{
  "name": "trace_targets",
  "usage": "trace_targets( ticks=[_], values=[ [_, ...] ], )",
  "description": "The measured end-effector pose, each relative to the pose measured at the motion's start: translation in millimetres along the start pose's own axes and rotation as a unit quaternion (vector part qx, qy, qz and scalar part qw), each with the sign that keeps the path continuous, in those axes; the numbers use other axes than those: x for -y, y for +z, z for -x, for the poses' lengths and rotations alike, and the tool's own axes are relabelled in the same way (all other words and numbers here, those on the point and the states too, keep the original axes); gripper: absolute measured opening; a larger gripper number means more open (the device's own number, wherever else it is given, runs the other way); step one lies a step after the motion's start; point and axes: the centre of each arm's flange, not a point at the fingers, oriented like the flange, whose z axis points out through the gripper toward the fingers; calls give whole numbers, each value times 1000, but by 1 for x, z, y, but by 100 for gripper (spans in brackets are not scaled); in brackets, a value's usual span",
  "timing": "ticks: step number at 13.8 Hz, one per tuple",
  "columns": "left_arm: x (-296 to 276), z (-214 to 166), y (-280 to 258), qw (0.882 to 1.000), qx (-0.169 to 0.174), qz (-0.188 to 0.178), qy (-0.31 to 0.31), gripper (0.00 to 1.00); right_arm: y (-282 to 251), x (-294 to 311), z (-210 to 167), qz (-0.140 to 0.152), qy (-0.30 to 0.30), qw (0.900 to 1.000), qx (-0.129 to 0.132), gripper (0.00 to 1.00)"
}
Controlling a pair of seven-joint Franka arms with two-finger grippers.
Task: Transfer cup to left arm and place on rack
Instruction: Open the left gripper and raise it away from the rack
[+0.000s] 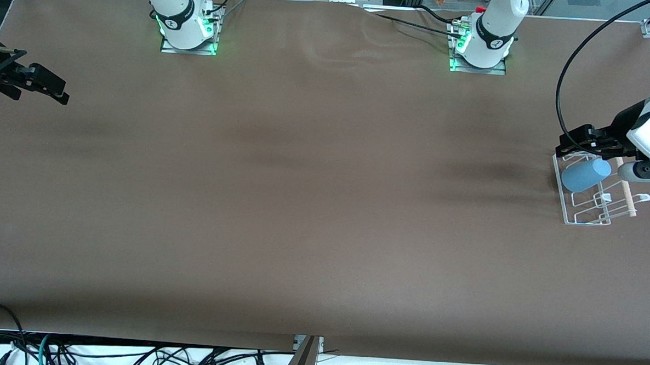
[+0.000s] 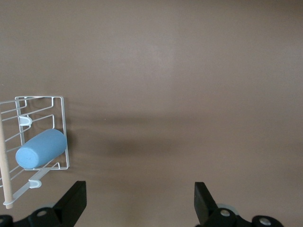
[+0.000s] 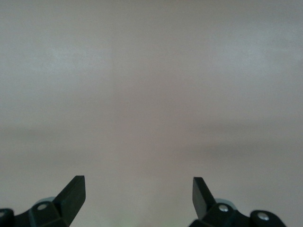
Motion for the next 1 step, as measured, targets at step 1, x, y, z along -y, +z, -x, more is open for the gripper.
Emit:
trace_targets(
  ticks=[1],
  values=[
    [-2,0,-2,1000,-2,0,1,100,0,0,0,0,0,1000,0,100]
  ],
)
